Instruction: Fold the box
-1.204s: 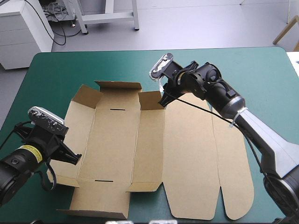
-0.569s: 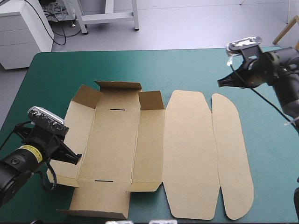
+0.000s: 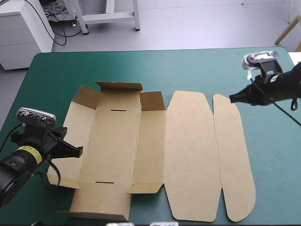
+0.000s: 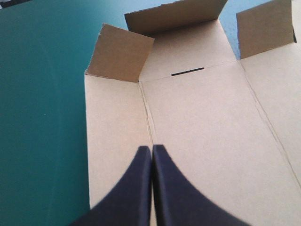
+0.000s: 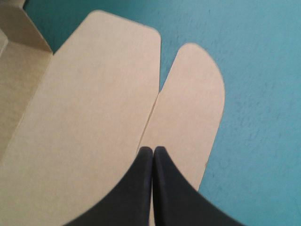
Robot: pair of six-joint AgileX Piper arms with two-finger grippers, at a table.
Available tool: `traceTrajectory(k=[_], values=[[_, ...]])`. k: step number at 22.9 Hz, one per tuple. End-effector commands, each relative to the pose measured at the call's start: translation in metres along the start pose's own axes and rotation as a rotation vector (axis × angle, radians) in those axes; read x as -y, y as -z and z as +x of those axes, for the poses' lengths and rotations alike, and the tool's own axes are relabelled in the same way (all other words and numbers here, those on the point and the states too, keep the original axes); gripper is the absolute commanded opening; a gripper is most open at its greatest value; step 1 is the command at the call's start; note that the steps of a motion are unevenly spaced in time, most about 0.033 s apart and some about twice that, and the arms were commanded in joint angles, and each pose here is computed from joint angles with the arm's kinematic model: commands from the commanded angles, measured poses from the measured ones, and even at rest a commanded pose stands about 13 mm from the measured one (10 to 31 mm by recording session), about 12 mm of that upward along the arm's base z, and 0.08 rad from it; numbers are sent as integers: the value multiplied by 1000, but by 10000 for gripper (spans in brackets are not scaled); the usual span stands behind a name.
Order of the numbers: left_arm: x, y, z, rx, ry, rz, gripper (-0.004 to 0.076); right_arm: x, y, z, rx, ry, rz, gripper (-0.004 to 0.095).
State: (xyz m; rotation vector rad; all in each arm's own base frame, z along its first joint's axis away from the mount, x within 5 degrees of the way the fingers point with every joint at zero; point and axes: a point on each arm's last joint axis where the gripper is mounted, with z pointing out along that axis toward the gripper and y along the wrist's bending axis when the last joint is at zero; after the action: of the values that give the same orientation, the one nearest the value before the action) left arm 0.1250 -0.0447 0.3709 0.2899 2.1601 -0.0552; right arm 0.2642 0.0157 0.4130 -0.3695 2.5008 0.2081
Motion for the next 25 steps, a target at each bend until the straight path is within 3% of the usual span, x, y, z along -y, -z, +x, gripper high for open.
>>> traceTrajectory(k=[1, 8, 13, 17, 20, 25], values=[[-7, 12, -17, 70, 2, -49, -10, -4, 2, 20, 53, 20, 11, -19], [-18, 33, -40, 6, -28, -149, -2, -18, 8, 55, 43, -65, -27, -19], [-16, 34, -66, 7, -91, -154, 15, -29, 31, 72, 118, -40, -17, -20], [7, -1, -83, -119, -207, -48, 15, -37, 53, 84, 191, -17, 6, -19], [13, -21, -96, -160, -206, -55, 15, -38, 60, 88, 200, 15, 30, -19], [-17, -49, -107, -245, -87, 119, 15, -33, 61, 92, 167, 43, 101, -19]])
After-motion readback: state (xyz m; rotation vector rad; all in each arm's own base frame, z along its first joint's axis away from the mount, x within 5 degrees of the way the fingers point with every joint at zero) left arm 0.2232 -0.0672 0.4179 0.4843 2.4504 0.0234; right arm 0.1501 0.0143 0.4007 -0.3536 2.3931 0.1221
